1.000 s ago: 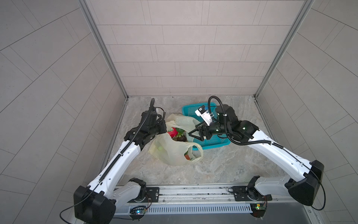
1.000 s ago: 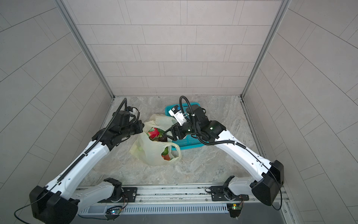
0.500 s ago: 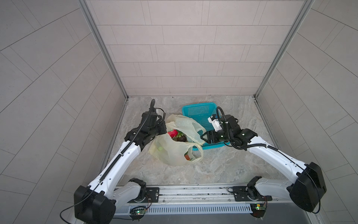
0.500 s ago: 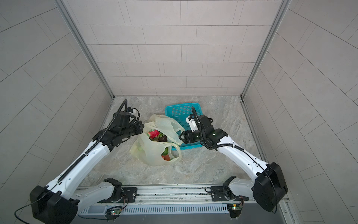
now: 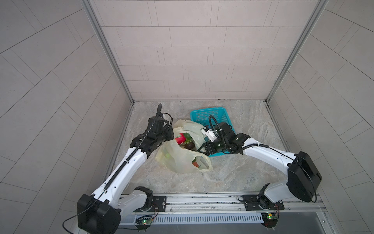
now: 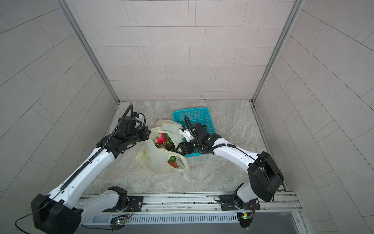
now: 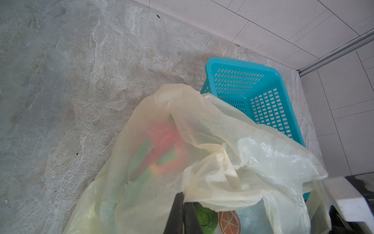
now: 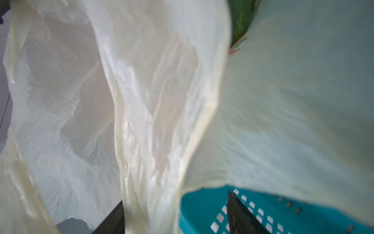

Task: Place the fruits into the plastic bag
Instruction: Pick up the plastic bag from the center of the table.

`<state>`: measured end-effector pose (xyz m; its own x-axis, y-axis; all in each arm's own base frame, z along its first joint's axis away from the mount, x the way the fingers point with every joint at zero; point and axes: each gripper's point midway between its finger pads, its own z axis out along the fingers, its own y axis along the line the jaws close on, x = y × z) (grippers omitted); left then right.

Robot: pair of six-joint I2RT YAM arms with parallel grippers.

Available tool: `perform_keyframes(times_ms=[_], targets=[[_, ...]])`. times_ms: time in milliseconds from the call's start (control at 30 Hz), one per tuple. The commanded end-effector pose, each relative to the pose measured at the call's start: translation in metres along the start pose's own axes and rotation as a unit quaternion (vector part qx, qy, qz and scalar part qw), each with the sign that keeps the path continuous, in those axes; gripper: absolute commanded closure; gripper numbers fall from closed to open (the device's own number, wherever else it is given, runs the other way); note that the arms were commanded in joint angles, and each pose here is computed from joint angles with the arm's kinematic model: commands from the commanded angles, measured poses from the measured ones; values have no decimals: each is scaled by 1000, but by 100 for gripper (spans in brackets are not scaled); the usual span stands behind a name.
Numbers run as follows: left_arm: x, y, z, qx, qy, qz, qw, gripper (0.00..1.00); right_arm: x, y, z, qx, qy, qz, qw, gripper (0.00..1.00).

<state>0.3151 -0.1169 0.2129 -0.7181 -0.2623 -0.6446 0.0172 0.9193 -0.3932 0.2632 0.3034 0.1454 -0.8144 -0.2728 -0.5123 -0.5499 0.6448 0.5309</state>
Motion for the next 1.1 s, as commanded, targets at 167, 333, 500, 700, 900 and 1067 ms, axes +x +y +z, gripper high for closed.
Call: perform_keyframes(times_ms=[167, 333, 500, 700, 900, 1067], targets=[[0, 2, -3, 1, -8, 2, 1000, 100, -9, 7, 27, -25, 10, 2, 1000, 60], [2, 4, -4, -4, -4, 3, 1000, 100, -14, 18, 19, -40, 5, -12, 999, 95], [5, 10, -5, -24, 9, 7, 1000, 100, -31, 33, -6, -41, -28, -46, 998, 100], [4, 10, -8, -28, 16, 8, 999, 100, -57, 56, -26, -60, -49, -55, 996, 100], [2, 7, -16, -32, 36, 16, 999, 100, -93, 85, -44, -91, -71, -56, 992, 100], [0, 5, -20, -28, 68, 13, 997, 100, -123, 81, -48, -57, -74, -31, 995, 100]])
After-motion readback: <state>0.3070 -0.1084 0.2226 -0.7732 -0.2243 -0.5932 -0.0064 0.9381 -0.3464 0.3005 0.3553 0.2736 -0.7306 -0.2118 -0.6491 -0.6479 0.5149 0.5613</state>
